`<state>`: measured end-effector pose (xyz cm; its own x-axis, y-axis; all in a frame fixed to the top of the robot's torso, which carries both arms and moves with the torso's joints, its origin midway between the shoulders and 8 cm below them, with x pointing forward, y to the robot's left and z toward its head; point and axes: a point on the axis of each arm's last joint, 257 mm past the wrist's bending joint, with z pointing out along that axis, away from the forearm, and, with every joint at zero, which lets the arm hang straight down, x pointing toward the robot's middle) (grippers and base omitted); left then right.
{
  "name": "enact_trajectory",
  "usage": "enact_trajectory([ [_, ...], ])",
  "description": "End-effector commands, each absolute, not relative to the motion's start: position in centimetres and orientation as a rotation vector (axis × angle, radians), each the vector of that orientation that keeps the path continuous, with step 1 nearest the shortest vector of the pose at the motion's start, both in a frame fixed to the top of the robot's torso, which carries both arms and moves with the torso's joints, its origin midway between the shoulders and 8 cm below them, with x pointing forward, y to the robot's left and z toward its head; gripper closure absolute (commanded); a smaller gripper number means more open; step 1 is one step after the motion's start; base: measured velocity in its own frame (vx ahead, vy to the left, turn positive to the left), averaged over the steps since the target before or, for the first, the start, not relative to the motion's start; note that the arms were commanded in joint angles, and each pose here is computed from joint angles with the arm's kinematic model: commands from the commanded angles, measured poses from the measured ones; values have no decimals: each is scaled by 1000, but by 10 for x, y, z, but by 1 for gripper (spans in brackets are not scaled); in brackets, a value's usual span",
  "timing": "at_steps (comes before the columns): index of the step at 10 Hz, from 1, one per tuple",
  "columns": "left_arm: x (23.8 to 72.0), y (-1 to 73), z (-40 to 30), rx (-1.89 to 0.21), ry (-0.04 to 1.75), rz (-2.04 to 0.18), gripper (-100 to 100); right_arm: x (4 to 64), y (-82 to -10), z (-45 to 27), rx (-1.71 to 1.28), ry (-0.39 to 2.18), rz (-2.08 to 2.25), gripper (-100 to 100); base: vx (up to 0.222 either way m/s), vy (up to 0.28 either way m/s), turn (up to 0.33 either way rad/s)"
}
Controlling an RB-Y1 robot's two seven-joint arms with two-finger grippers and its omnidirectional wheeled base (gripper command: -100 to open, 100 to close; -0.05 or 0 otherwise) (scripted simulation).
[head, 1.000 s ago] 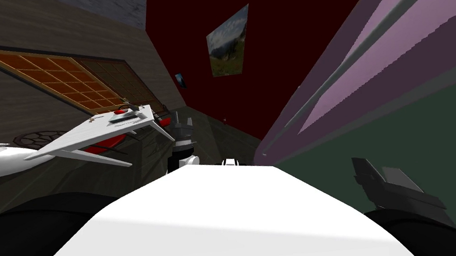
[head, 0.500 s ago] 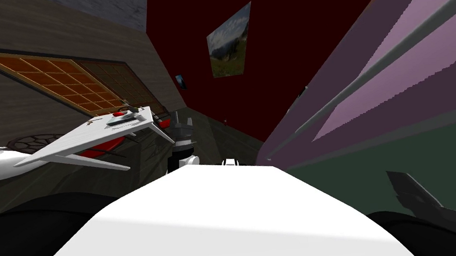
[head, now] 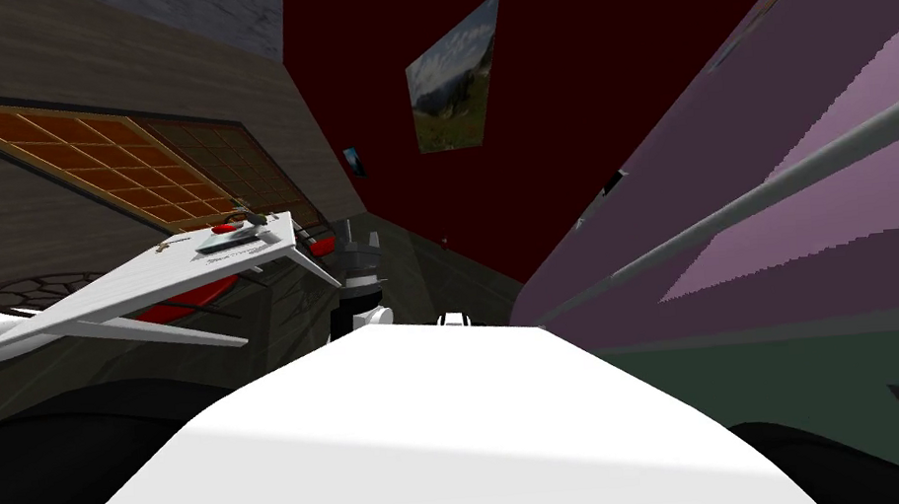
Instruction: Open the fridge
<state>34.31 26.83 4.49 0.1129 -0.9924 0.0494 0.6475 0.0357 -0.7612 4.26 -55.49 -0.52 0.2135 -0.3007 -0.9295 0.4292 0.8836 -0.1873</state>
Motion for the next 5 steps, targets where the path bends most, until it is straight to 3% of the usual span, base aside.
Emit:
enact_trajectory([
  [1,343,268,45,-740,592,-1379,0,24,-560,19,29,1281,-619,-100,138,32,-18],
  [5,343,268,45,-739,592,-1379,0,-8,-565,46,-97,1337,-798,-100,127,36,-26],
])
